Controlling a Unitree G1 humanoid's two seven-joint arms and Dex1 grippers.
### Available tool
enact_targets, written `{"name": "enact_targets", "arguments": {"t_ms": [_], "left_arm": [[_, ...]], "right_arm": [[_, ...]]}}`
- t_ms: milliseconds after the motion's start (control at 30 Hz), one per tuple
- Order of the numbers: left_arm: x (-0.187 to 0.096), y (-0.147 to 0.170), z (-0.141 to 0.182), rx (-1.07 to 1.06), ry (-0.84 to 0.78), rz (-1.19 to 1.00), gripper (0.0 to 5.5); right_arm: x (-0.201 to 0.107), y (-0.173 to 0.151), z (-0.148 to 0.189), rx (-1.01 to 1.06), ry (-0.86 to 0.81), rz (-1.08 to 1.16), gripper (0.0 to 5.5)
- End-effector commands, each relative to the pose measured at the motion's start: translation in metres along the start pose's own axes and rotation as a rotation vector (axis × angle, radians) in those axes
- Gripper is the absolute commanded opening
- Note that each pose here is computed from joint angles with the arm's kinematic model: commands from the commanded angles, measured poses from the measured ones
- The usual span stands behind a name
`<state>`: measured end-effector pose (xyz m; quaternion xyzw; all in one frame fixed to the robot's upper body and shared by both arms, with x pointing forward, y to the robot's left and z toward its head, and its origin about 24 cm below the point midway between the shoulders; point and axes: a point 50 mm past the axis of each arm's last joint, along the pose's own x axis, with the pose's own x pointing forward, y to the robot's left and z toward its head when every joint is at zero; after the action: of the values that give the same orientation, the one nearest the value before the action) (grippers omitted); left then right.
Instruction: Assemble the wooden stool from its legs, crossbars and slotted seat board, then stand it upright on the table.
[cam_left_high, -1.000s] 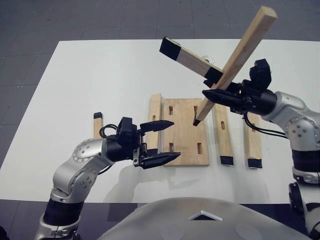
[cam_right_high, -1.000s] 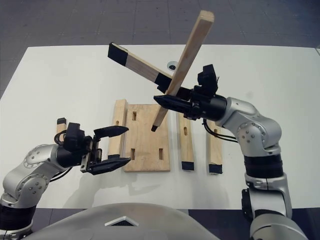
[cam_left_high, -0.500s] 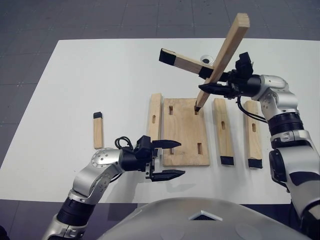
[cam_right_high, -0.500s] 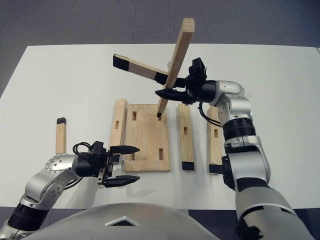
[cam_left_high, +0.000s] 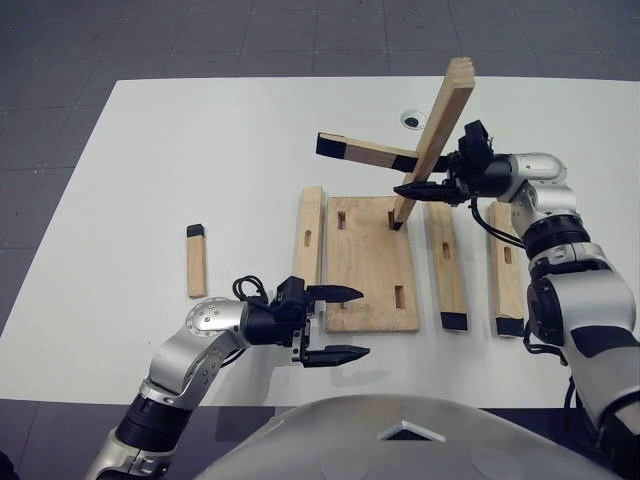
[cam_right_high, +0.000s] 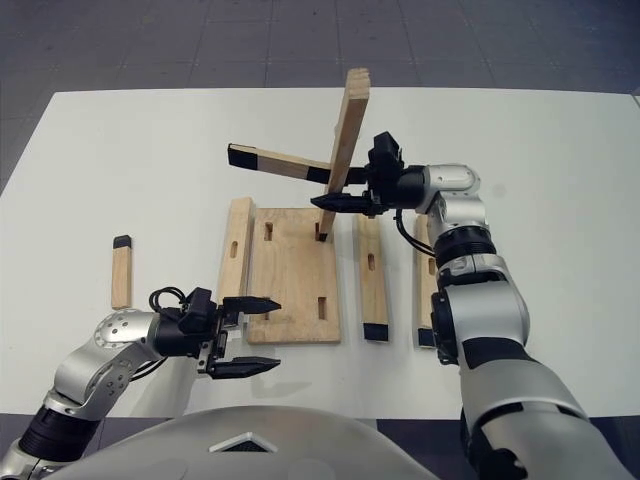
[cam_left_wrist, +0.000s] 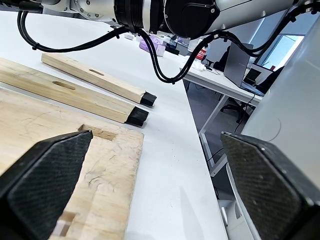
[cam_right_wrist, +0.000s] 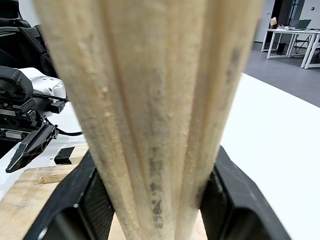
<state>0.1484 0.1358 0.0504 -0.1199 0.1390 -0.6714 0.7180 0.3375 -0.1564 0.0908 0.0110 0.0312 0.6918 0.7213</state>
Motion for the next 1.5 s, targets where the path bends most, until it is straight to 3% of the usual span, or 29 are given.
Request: {"name": "enact_targets", "arguments": {"t_ms": [33,533,1500], "left_arm": [[-0.001,0.0,-0.001,0.013,0.017,-0.001,4.74],[-0.002,-0.001,0.0,0.017,0.02,0.003,4.74],[-0.007,-0.002,-0.002,0.004,0.025,0.019,4.74]], "right_arm": [[0.005,-0.007,0.014,-0.055,0.0,-0.007,2.03],[-0.007,0.015,-0.039,0.088,0.099,-0.001,2.03],[-0.002,0.001,-0.001,-0.036,0.092,0.023,2.03]]}}
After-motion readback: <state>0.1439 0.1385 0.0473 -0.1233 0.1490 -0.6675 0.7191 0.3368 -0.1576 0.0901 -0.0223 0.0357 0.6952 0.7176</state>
